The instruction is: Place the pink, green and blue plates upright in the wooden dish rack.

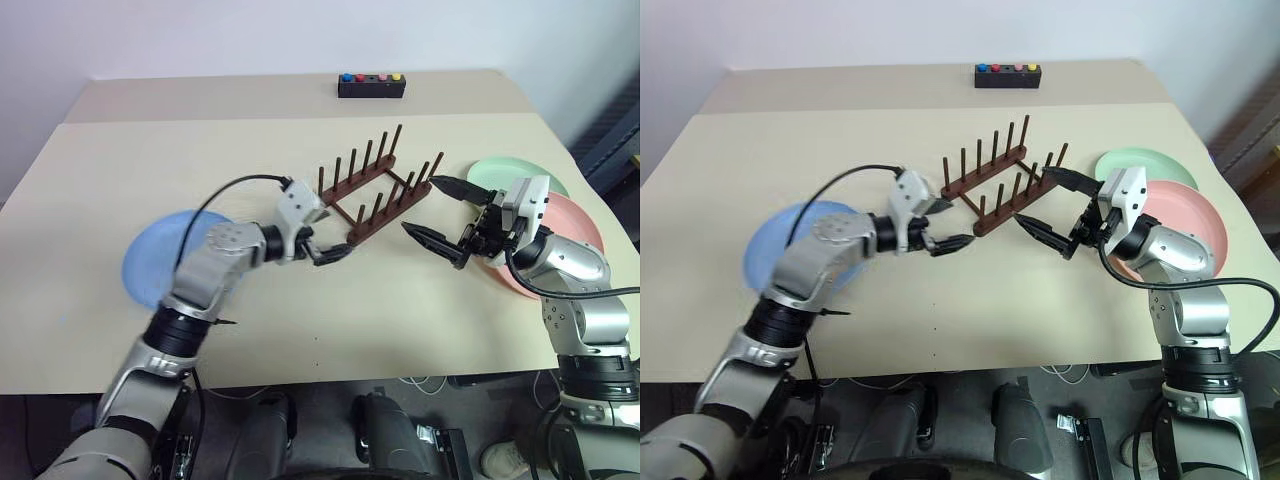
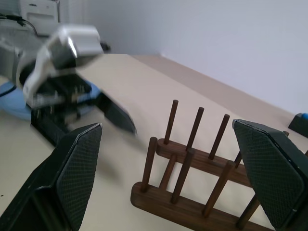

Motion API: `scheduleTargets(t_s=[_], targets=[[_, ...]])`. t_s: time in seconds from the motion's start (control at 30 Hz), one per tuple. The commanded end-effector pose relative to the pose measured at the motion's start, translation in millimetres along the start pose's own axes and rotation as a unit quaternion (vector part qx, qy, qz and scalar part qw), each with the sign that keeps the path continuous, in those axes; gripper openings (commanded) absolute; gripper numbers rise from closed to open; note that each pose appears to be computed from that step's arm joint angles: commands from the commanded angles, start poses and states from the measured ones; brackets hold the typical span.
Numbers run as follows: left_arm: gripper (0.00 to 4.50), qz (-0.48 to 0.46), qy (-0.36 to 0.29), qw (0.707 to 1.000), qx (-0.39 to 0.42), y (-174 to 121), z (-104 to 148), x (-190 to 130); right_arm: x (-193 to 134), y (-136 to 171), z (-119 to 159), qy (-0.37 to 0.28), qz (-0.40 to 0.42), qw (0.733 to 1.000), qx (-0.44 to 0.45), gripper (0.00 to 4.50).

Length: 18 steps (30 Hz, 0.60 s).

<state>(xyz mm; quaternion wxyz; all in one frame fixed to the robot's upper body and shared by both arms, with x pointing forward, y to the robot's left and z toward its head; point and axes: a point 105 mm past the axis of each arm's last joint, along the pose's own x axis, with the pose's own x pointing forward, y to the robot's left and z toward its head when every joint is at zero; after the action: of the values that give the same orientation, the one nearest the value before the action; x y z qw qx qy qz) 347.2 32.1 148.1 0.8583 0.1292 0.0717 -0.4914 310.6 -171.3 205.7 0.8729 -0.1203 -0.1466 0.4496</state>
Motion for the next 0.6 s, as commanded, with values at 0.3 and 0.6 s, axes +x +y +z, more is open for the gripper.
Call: scheduleTargets(t_s=[0.3,0.6], targets=[[4.50,0.032,0.056,0.998,0.023,0,-8,45,-5,-6,21,-0.011,-0.033,0.998,-0.051,4.44],[4.50,0.053,0.086,0.995,-0.018,-4,-20,55,-9,-8,24,-0.008,-0.043,0.997,-0.057,4.44]])
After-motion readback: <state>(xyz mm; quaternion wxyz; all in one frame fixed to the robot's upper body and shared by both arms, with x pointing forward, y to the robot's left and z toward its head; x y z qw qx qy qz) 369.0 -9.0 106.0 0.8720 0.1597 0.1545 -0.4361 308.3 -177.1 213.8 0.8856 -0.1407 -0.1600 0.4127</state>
